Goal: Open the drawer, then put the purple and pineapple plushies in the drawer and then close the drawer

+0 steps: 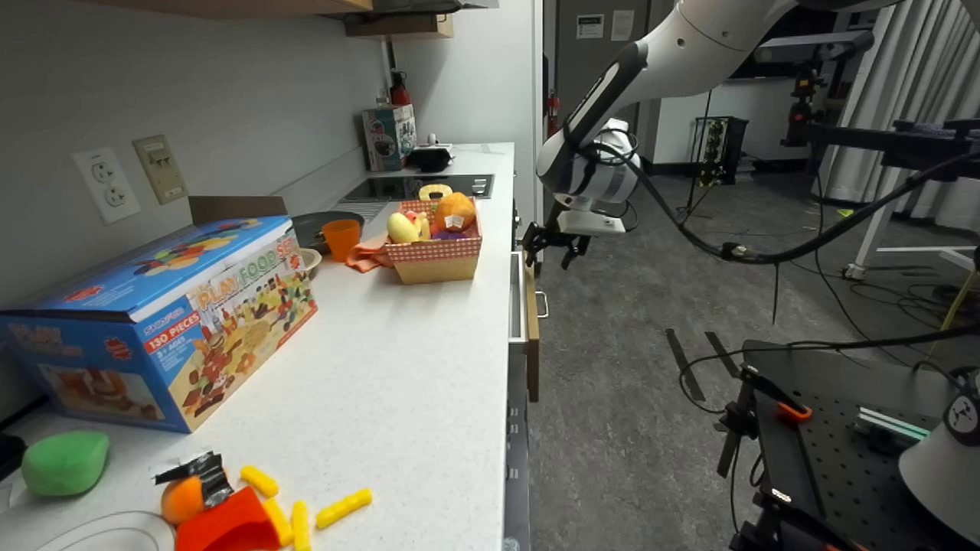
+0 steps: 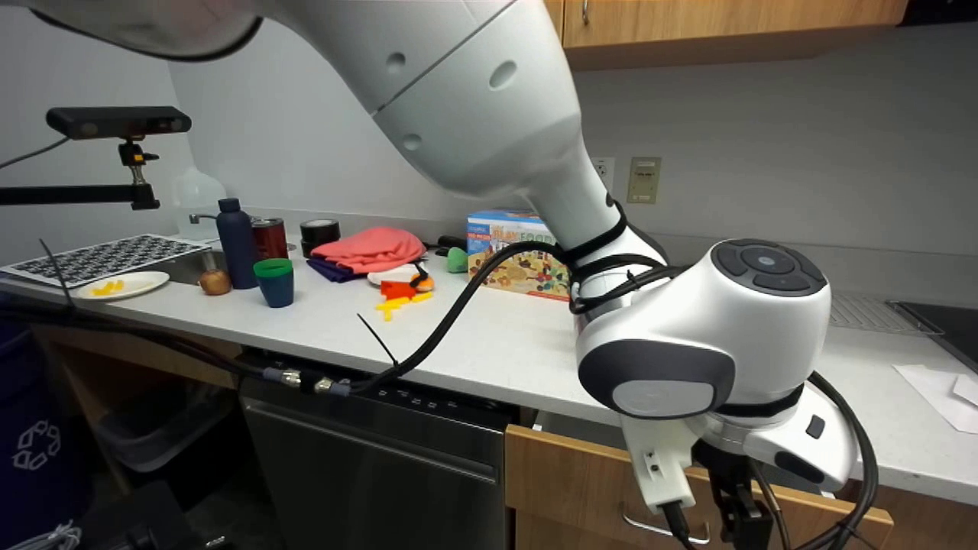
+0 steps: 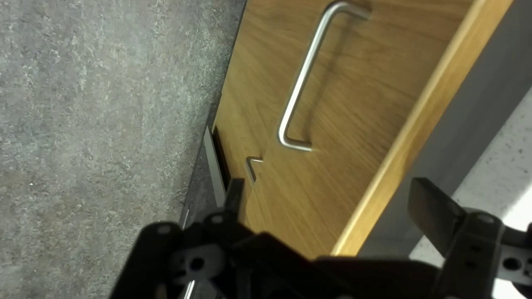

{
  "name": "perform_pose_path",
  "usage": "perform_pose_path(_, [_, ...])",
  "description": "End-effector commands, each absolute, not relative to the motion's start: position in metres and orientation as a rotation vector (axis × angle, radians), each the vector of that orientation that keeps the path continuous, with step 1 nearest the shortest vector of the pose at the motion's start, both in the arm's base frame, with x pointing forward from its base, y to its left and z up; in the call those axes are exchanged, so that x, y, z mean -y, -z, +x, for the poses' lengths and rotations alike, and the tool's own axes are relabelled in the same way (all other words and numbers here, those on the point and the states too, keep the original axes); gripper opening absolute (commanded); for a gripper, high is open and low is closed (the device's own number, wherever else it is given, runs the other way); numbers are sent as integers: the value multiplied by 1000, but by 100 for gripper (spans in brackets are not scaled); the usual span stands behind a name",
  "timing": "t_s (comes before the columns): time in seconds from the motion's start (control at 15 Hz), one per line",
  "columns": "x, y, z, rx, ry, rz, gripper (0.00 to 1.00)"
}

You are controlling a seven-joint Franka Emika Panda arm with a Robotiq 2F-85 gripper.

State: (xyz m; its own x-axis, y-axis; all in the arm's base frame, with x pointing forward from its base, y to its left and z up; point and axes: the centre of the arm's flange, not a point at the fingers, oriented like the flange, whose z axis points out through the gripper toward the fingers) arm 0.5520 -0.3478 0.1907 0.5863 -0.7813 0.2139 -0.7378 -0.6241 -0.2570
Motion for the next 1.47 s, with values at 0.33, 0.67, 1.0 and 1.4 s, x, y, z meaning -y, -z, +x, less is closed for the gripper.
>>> perform_pose_path(0.33, [365, -163, 570, -1383, 458, -2606, 100])
perform_pose_path(0.67, [364, -168, 567, -1436, 415, -2618, 100])
perform_pose_path(1.0, [370, -180, 540, -1588, 185, -2718, 100])
perform_pose_path(1.4, [376, -189, 490, -1732, -126, -2782, 100])
